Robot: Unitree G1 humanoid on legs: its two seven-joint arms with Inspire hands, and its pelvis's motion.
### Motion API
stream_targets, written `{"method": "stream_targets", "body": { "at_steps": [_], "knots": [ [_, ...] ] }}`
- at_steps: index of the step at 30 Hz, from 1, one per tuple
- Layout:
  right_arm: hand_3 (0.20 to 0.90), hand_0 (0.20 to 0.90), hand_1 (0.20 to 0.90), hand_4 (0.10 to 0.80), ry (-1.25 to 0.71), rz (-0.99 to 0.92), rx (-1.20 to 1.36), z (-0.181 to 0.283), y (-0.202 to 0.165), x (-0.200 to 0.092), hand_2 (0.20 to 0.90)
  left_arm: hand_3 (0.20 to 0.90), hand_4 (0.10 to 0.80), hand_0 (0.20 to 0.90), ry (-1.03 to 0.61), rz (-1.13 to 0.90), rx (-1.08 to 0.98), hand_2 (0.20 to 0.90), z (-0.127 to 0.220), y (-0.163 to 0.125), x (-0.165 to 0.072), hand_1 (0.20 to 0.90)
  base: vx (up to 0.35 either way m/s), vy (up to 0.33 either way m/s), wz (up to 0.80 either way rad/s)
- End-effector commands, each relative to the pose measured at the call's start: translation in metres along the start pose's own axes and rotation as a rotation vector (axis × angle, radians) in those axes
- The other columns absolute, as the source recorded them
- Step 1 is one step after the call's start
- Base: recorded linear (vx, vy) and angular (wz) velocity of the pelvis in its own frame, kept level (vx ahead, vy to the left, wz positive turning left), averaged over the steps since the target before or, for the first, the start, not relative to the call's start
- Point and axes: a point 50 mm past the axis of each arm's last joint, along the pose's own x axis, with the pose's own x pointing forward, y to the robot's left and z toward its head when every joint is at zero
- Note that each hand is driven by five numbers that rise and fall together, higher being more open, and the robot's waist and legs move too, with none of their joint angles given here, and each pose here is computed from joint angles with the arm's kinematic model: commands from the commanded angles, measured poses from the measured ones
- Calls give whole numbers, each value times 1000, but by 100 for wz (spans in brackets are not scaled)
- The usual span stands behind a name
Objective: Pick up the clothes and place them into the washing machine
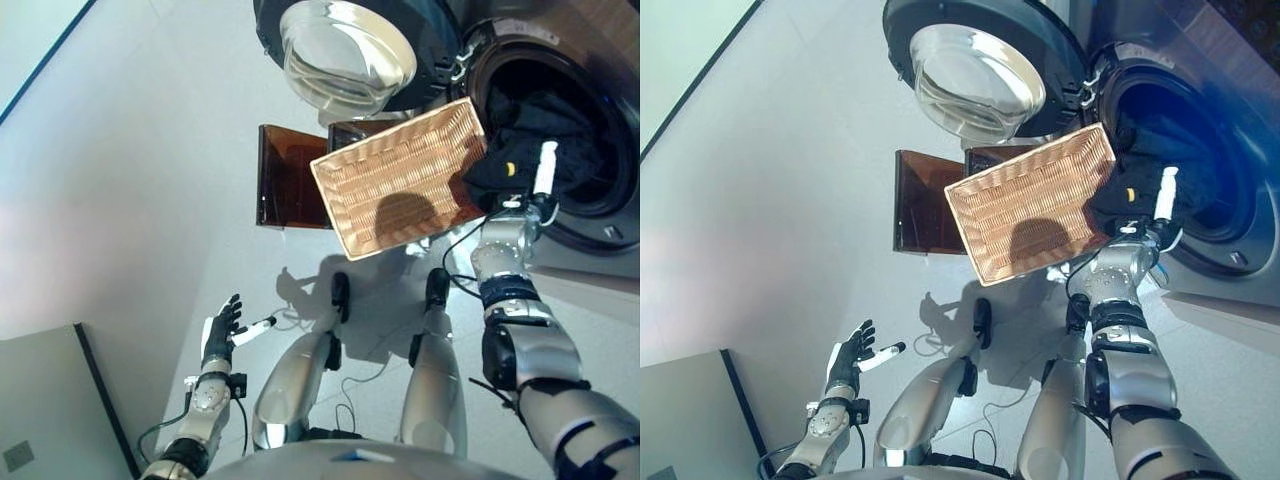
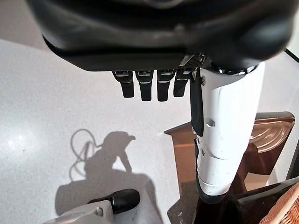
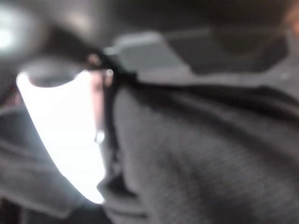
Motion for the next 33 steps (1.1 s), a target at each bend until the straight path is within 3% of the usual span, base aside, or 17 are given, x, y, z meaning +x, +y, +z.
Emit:
{"method": "stream_targets", "body": {
  "at_steps": [1,16,33],
  "knots": [
    [200,200,200,300,-169,122,46,42,28,10,200,900,800,900,81,-22,41,900,-26,1,-14,900,0,0,0],
    [200,200,200,300,-326,41,-75,136,70,34,200,900,800,900,35,-104,67,900,-20,-2,-17,900,-1,-1,0],
    [200,200,200,300,-482,103,-205,207,138,17,200,900,800,900,-54,-152,59,900,-3,2,-17,900,-2,-4,3]
  ]
}}
